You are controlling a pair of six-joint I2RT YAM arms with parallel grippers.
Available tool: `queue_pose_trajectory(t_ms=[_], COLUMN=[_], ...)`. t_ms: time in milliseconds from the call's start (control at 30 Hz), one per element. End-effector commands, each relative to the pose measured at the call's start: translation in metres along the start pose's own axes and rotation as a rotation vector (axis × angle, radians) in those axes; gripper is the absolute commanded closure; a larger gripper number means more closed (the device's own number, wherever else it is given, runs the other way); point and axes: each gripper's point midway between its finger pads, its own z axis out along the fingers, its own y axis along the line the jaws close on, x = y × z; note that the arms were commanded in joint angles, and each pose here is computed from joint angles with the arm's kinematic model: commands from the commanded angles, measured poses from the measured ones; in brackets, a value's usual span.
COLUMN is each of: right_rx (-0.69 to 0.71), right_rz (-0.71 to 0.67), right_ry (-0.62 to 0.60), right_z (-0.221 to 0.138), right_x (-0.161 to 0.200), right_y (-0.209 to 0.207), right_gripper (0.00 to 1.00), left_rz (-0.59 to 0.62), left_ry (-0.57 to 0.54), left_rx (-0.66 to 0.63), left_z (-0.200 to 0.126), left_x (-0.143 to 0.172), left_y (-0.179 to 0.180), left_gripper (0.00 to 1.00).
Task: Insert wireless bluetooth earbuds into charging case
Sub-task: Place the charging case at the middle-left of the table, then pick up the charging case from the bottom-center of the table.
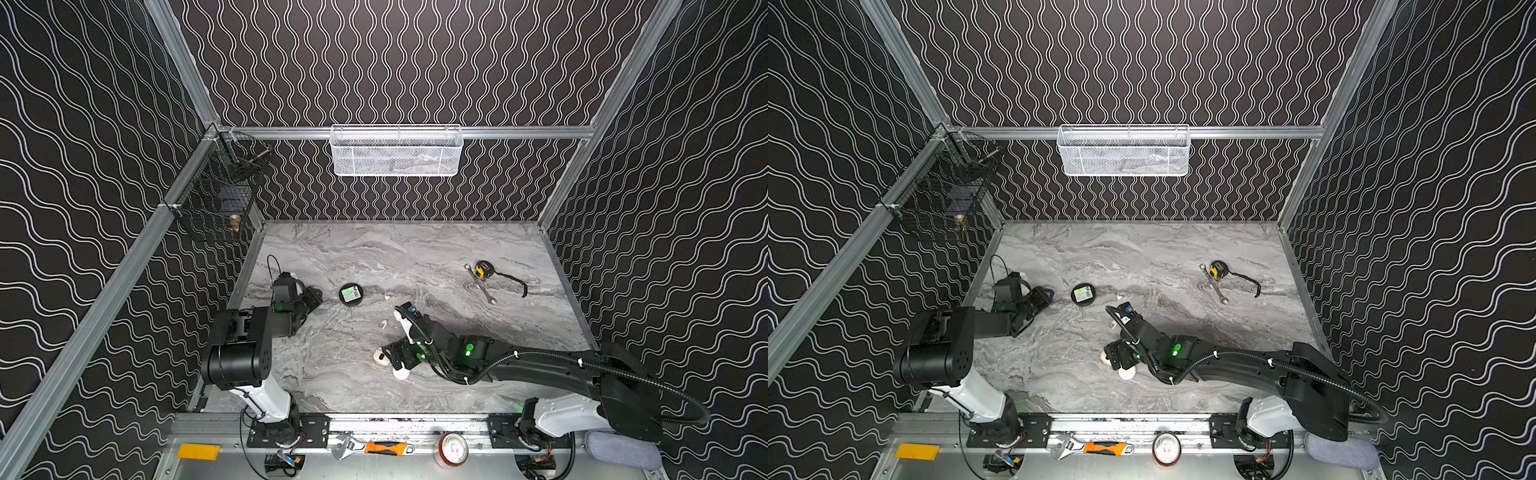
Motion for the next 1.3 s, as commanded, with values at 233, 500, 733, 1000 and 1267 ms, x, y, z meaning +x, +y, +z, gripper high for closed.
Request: queue_pose_trajectory(t_ms=[233,500,733,1000,1267], right_rx=[0.021,0.058,0.097,0.086,0.106], right_rz=[-0.086,-0.147,-0.154,-0.173,-0.186], right_ry=[0.066,0.138,0.219,0.294,0.313], right_z=[0.006,0.019,0.044,0.062,0.068], right_x=[0.018,0.039,0.044,0.058,0.064], right_y=[0.015,0.013,0.007,0.004,0.0], right_gripper=[0.01,0.01,0.1,0.16,0.26], left_rz=[0.032,-0.034,-0.027,0.074,0.119], left_ry=[-0.011,-0.032,0.092,0.203,0.183], left_rx=[-0.114,-0.057,0.188,0.131,0.208], left_z=[-0.023,-0.064,-0.099,-0.107,-0.113], left_x=[0.002,-0.011,0.032,0.09,0.091], left_y=[0.015,-0.017,-0.058,-0.027,-0.04], left_gripper=[0.01,0.01,0.02,0.03,0.12])
